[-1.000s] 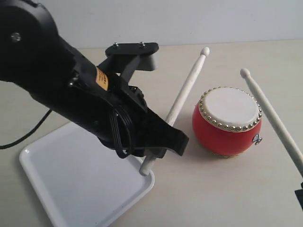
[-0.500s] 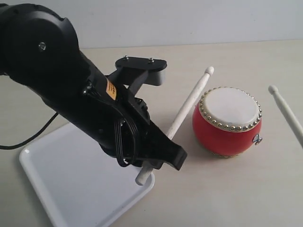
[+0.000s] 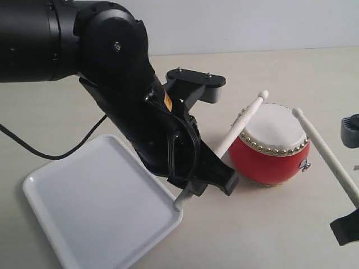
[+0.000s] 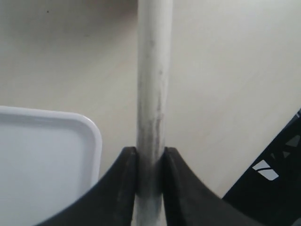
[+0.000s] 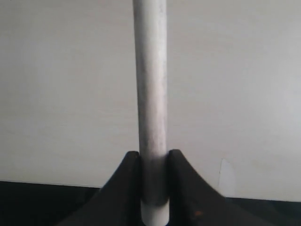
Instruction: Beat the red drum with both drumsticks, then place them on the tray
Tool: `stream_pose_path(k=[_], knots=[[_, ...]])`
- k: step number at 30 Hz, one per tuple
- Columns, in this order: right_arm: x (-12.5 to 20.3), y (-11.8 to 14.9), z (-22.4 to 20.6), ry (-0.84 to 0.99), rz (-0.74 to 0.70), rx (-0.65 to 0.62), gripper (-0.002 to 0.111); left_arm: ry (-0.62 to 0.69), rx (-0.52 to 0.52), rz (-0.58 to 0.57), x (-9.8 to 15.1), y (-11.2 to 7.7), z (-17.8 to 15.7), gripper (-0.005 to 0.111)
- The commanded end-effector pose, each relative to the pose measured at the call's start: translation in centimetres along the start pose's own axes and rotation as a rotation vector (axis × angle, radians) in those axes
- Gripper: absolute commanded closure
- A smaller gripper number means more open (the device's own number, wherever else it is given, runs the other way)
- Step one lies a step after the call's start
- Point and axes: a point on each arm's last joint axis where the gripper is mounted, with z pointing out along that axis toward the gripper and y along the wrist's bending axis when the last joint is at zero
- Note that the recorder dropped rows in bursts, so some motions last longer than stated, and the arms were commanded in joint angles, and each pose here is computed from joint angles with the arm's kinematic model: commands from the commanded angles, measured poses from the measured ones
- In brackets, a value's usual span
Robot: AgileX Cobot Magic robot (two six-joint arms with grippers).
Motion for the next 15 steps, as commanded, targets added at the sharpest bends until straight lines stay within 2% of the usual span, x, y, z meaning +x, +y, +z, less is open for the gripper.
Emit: stream_pose_path(k=[1,11,15], knots=[[-0.7,0.4,-1.3,-0.052,-0.029,-0.055,0.108,-0.009,-0.001,0.014,-0.2,0.0,-0.3,0.107],[-1.2,0.3,-2.7,-0.051,-0.051,-0.044,0.108,0.020,-0.022,0.037,0.0,0.5,-0.7,0.107],[-1.4,0.2,-3.7,-0.123,-0.017,-0.076,0.108,0.009,-0.045,0.046,-0.1,1.0,-1.0,0.107]])
